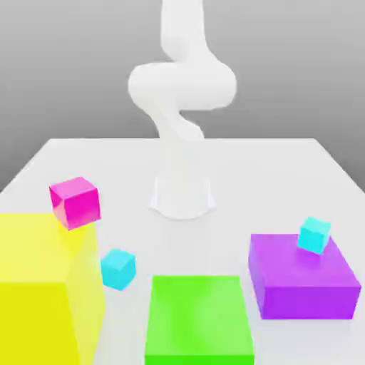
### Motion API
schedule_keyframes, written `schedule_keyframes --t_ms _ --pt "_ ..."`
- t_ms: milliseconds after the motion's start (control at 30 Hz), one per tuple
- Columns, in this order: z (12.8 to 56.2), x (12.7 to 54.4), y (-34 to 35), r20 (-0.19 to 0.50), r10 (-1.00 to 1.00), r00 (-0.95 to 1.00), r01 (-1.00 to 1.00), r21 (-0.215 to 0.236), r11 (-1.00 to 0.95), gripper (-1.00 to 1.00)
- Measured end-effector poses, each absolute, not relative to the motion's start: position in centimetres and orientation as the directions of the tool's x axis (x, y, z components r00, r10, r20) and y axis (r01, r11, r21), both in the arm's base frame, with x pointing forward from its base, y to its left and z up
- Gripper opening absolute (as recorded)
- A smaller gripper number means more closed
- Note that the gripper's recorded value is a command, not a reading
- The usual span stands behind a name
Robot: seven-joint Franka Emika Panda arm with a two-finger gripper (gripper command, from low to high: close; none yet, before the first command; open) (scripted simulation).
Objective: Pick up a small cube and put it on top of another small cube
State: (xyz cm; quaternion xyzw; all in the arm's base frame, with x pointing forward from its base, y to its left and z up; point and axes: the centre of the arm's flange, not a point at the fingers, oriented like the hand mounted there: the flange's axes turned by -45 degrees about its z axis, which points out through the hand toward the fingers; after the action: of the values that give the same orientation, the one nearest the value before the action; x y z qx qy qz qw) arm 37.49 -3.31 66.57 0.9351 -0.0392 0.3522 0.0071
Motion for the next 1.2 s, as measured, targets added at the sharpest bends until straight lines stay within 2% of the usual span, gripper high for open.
schedule_keyframes --t_ms 133,267,367,500,633,733,867,1133,1167,1200 --pt "57.7 40.5 -11.1 0.535 -0.192 0.823 -0.215 -0.021 -0.976 0.00" --pt "48.5 40.0 -19.0 0.399 -0.332 0.855 -0.350 -0.029 -0.936 0.00" --pt "41.6 37.6 -24.3 0.290 -0.440 0.850 -0.450 -0.036 -0.892 0.00" --pt "32.4 32.2 -29.4 0.139 -0.567 0.812 -0.568 -0.041 -0.822 0.00" --pt "24.9 28.9 -27.0 0.028 -0.587 0.809 -0.586 -0.031 -0.809 0.00" --pt "21.0 28.0 -22.2 -0.020 -0.550 0.835 -0.550 -0.020 -0.835 0.00" --pt "19.8 29.2 -14.7 -0.001 -0.435 0.900 -0.435 -0.003 -0.900 0.00" --pt "14.0 29.3 -13.5 0.000 -0.406 0.914 -0.406 0.003 -0.914 0.00" --pt "13.5 29.2 -13.5 0.000 -0.406 0.914 -0.406 0.002 -0.914 -1.00" --pt "13.5 29.2 -13.5 0.000 -0.406 0.914 -0.406 0.002 -0.914 -1.00"
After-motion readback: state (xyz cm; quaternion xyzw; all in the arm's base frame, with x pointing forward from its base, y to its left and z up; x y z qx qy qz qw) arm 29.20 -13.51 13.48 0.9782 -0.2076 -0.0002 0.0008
